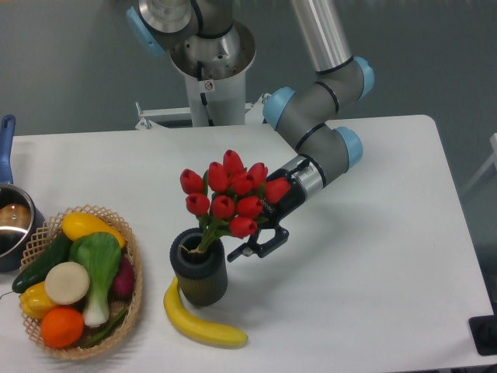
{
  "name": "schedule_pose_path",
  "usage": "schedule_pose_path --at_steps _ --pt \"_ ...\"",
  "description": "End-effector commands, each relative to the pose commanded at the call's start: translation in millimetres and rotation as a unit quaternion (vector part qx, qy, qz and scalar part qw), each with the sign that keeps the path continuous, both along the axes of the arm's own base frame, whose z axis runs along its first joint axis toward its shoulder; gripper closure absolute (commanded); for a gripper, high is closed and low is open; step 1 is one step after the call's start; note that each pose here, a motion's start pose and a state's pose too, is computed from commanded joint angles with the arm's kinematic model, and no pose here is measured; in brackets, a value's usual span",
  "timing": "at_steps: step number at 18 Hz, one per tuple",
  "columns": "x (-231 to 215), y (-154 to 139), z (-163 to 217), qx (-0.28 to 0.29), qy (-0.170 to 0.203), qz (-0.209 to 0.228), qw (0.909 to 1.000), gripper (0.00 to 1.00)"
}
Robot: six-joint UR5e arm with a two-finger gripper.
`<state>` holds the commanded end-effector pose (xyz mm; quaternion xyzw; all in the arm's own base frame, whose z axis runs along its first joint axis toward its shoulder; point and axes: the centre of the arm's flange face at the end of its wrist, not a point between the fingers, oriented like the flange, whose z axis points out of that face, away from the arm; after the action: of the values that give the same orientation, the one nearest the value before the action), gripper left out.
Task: Insert the flowers into the vase
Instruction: 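Adjust the tulips in the vase, pushing stems deeper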
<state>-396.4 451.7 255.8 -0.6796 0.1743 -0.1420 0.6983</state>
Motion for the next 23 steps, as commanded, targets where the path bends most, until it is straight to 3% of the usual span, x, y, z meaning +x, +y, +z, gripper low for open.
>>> schedule_pose_path --at_steps 11,15,20,23 --pt "2 2 35 -0.060 0.070 -0.003 0.9957 0.00" --pt "3 19 56 -0.121 0.085 -0.006 0.9891 0.00" --pt "10 36 62 -0.134 0.106 -0.017 0.9851 0.00" --pt "13 37 52 -0.144 0.099 -0.019 0.9844 0.00"
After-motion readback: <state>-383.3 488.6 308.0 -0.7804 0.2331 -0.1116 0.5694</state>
